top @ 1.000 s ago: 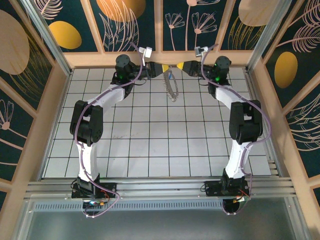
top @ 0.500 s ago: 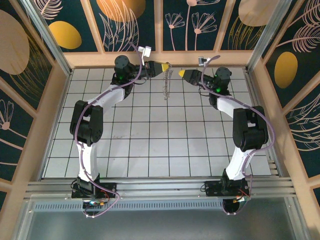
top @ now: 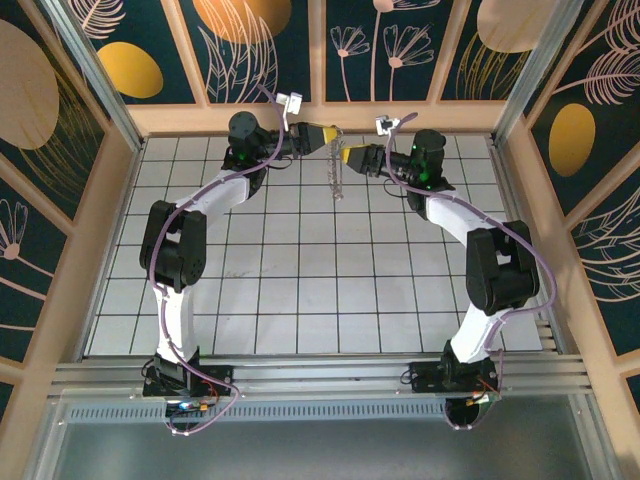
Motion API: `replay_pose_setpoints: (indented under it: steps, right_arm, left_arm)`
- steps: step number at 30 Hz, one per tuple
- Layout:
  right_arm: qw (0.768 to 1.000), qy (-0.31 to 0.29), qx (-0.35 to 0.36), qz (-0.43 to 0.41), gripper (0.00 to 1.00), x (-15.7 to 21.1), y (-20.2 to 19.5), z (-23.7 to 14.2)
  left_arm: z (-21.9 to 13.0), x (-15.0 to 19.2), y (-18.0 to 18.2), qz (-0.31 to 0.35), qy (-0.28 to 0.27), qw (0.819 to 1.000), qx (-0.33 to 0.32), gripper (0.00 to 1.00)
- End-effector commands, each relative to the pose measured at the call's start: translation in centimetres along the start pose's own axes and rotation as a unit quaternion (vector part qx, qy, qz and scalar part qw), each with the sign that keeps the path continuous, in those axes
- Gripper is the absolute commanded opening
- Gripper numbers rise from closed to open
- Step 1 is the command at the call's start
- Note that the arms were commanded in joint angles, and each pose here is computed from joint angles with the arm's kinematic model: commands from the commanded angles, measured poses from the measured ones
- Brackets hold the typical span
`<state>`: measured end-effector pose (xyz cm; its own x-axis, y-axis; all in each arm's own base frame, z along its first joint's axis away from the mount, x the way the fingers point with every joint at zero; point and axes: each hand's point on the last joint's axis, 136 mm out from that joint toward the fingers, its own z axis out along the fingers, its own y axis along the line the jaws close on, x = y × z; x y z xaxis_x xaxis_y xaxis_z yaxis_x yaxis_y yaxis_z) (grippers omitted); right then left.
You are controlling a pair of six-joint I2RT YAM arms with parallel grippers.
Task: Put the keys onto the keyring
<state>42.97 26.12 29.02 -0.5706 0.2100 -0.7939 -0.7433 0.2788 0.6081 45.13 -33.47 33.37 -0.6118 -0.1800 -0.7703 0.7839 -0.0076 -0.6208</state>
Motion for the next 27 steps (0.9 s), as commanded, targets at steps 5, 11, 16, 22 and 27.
replay_pose_setpoints:
  steps: [5,11,16,22,27]
  right_arm:
    - [0.998,-0.004,-0.03,-0.056,0.47,-1.9,2.8,0.6]
    - [0.997,0.005,-0.036,-0.066,0.47,-1.7,3.2,1.1]
    - [0.997,0.013,-0.043,-0.066,0.37,-1.3,3.4,1.1]
    - [0.996,0.021,-0.049,-0.068,0.14,-0.8,3.9,0.8]
    - [0.996,0.027,-0.053,-0.068,0.0,-0.4,4.4,0.7]
  left_arm:
    - [-0.2,-0.7,-1.7,0.031,-0.005,0.999,0.021,0.0]
    - [-0.2,-0.9,-1.7,0.031,-0.007,0.999,0.023,0.0]
    - [-0.2,-0.8,-1.6,0.028,-0.008,0.999,0.022,0.0]
    - [-0.2,-1.0,-1.5,0.028,-0.014,0.999,0.018,0.0]
    - [-0.3,-1.0,-1.3,0.026,-0.02,0.999,0.013,0.0]
